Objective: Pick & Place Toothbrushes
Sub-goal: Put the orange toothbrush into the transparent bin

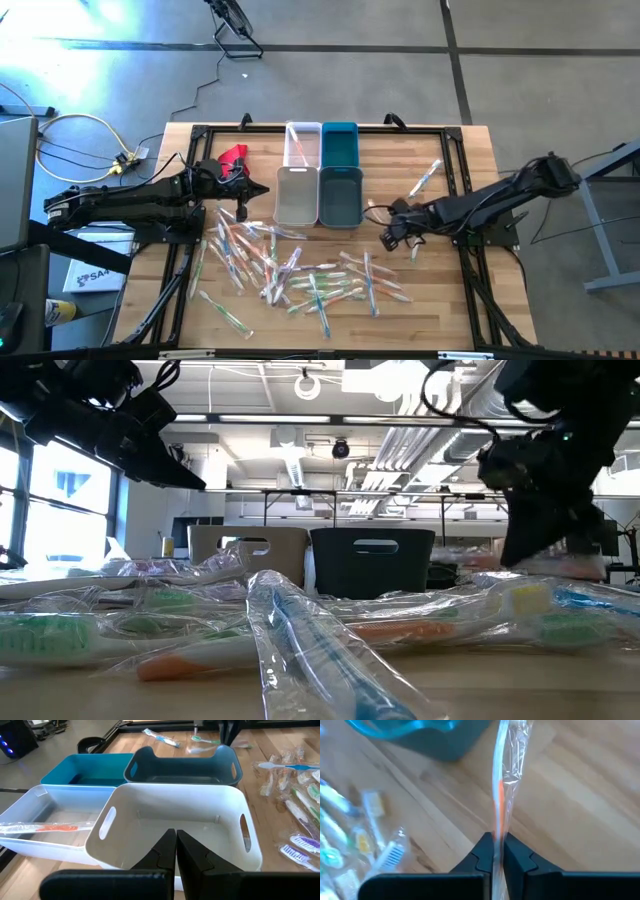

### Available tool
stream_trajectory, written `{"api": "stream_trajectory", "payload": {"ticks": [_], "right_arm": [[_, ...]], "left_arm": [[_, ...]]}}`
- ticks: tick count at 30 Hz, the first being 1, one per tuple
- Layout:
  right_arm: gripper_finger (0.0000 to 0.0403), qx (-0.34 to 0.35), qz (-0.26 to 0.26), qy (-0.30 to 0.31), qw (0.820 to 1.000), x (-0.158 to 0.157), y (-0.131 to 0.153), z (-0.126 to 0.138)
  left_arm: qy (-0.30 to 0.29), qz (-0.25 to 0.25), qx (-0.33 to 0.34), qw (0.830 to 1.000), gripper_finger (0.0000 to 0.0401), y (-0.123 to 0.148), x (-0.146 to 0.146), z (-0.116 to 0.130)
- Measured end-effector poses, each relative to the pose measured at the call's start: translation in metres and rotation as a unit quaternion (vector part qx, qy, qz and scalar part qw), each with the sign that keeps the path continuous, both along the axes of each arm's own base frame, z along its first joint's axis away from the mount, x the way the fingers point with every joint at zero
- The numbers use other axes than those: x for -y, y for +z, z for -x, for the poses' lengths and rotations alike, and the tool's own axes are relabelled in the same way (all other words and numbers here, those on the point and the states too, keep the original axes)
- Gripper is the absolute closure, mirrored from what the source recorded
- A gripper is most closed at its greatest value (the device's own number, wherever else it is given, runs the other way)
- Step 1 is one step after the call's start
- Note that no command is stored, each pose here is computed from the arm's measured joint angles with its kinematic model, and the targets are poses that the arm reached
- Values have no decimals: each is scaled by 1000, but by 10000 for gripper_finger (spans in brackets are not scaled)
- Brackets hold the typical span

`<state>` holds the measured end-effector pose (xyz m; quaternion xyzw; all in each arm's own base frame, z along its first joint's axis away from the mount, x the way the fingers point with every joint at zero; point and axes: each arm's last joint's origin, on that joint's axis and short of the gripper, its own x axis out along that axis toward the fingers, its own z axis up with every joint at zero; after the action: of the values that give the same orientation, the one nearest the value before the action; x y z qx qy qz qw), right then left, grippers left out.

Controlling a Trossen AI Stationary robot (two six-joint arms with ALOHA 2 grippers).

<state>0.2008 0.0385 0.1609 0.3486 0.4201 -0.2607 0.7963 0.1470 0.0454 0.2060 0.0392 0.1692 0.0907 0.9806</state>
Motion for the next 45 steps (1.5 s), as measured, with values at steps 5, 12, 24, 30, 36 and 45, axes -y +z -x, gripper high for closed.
{"api": "stream_trajectory", "payload": {"ticks": [5,12,24,30,36,45], "right_arm": [[391,27,34,-7,999,4,15,9],[391,65,120,-15,991,14,32,16],[391,111,249,5,962,43,49,4],[391,183,291,42,938,53,66,-8],[391,225,342,66,910,60,79,-14],[392,275,398,59,873,66,93,-20]], "left_arm": [[0,0,0,1000,394,0,0,0],[4,-2,17,1000,394,3,0,-1],[16,12,119,993,394,21,-2,-6],[57,26,147,987,394,26,-5,-6],[79,25,147,986,394,25,-6,-6],[104,20,176,979,394,30,-8,-6]]}}
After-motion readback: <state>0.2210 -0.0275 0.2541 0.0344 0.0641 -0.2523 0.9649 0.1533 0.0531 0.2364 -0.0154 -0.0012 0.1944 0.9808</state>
